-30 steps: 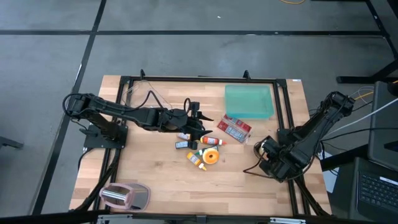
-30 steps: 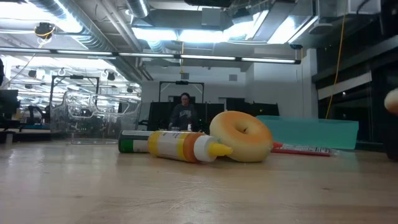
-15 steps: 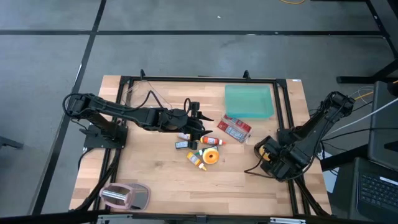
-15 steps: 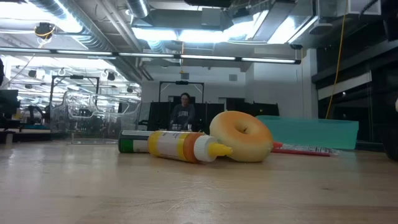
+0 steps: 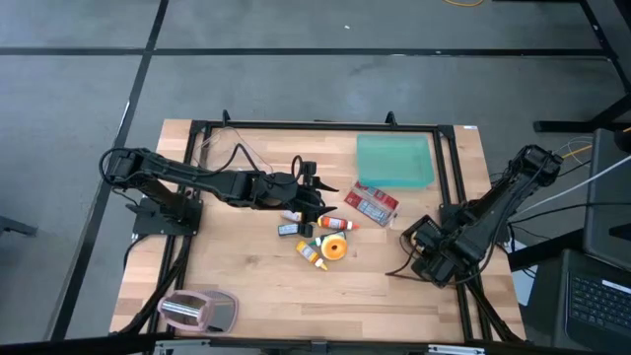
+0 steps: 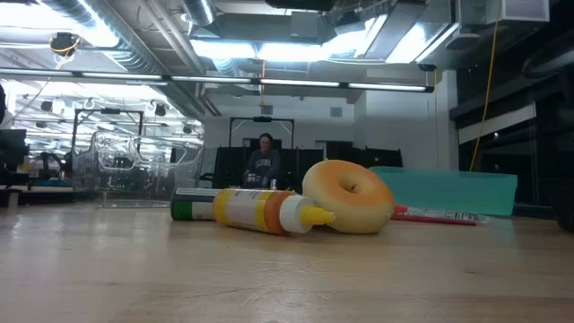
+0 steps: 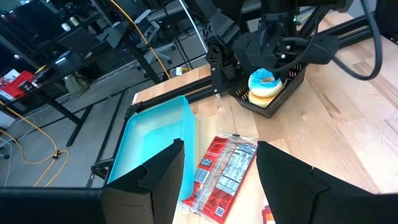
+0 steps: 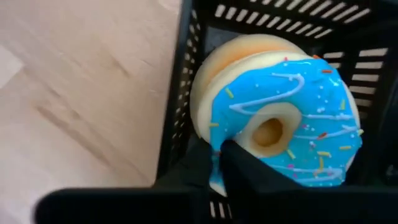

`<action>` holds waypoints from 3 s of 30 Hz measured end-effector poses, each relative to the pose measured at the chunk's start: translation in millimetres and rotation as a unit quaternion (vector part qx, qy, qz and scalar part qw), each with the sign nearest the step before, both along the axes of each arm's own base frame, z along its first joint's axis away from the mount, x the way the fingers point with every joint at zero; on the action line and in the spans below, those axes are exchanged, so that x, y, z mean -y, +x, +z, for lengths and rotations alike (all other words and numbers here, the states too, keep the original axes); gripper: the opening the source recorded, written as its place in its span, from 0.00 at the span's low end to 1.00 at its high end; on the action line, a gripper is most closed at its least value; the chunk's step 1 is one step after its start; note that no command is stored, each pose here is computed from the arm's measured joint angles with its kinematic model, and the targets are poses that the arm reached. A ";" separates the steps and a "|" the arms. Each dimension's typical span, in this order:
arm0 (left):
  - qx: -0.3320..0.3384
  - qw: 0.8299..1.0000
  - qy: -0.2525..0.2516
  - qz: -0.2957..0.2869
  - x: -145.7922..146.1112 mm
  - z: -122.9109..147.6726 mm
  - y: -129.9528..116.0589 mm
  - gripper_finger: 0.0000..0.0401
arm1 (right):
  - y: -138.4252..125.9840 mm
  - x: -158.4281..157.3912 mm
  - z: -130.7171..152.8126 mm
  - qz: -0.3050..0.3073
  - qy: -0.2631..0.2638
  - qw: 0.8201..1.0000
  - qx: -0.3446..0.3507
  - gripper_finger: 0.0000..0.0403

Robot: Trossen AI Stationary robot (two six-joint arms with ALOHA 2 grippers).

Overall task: Pick & Place Food Item
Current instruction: Put the blue donut into the black bin, then put the light blue donut into the black bin

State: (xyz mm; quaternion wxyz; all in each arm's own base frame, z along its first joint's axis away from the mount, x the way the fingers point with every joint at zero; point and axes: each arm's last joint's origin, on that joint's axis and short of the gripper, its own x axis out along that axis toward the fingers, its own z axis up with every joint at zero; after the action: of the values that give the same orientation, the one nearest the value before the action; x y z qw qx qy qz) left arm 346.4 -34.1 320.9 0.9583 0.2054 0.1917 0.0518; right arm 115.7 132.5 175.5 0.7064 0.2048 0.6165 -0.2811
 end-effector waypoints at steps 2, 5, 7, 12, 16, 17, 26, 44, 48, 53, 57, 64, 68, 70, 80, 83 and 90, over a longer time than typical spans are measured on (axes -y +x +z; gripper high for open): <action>0.000 1.000 0.000 0.000 0.0 0.0 0.0 0.49 | 1.0 -1.2 7.1 0.004 -0.004 1.000 -0.003 0.21; 0.000 1.000 0.000 0.000 0.0 0.0 0.0 0.49 | 2.8 -2.8 21.8 0.013 -0.016 1.000 -0.006 0.35; 0.000 1.000 0.000 0.000 0.0 0.0 0.0 0.49 | 5.5 -5.3 31.9 0.017 -0.017 1.000 0.004 0.43; -0.001 1.000 0.003 -0.001 0.0 -0.1 0.0 0.49 | 13.1 -10.5 63.6 0.031 -0.031 0.998 0.050 0.58; -0.020 1.000 -0.013 0.000 -1.0 -3.7 -1.4 0.49 | 21.7 -13.2 95.6 0.042 -0.068 0.987 0.139 0.62; -0.037 0.999 -0.031 -0.007 -2.7 -6.8 -2.6 0.49 | 24.1 -14.0 103.1 0.050 -0.078 0.982 0.164 0.62; -0.188 0.970 -0.144 0.054 -12.5 -89.8 1.5 0.49 | 36.3 -9.5 130.7 0.049 -0.266 0.887 0.375 0.56; -0.212 0.936 -0.276 0.049 7.3 -139.4 49.2 0.49 | 54.9 -9.4 111.2 0.045 -0.315 0.882 0.348 0.52; -0.211 0.934 -0.283 0.051 6.7 -139.1 49.0 0.49 | 54.9 -9.5 111.1 0.047 -0.315 0.883 0.346 0.52; -0.213 0.933 -0.286 0.049 7.1 -138.8 48.7 0.49 | 57.0 -12.3 105.9 0.050 -0.293 0.900 0.319 0.52; -0.222 0.928 -0.297 0.039 5.3 -141.4 49.2 0.49 | 60.6 -16.6 99.1 0.054 -0.290 0.906 0.302 0.51; -0.228 0.921 -0.316 0.024 7.3 -141.6 49.1 0.49 | 63.1 -17.0 96.7 0.053 -0.294 0.906 0.299 0.51; -0.231 0.919 -0.318 0.025 7.3 -144.4 49.9 0.49 | 63.2 -16.8 96.8 0.052 -0.294 0.906 0.300 0.51; -0.238 0.918 -0.316 0.029 7.2 -147.8 49.6 0.49 | 63.4 -16.8 96.8 0.052 -0.293 0.906 0.300 0.51; -0.244 0.919 -0.308 0.038 5.9 -161.9 53.9 0.40 | 63.4 -16.6 97.0 0.051 -0.294 0.906 0.301 0.51; -0.232 0.925 -0.300 0.026 6.1 -159.4 55.9 0.29 | 63.5 -16.4 97.2 0.051 -0.296 0.904 0.303 0.51; -0.134 0.953 -0.270 -0.039 6.0 -134.4 66.2 0.03 | 64.3 -16.9 97.7 0.048 -0.300 0.900 0.313 0.51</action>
State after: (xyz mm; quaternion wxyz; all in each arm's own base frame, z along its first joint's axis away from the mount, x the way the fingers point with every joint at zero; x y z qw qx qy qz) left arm 412.6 -40.1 186.5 0.9448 -0.0486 0.3169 -0.0671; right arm 180.0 149.4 273.2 0.9036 0.0309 0.2594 -0.3395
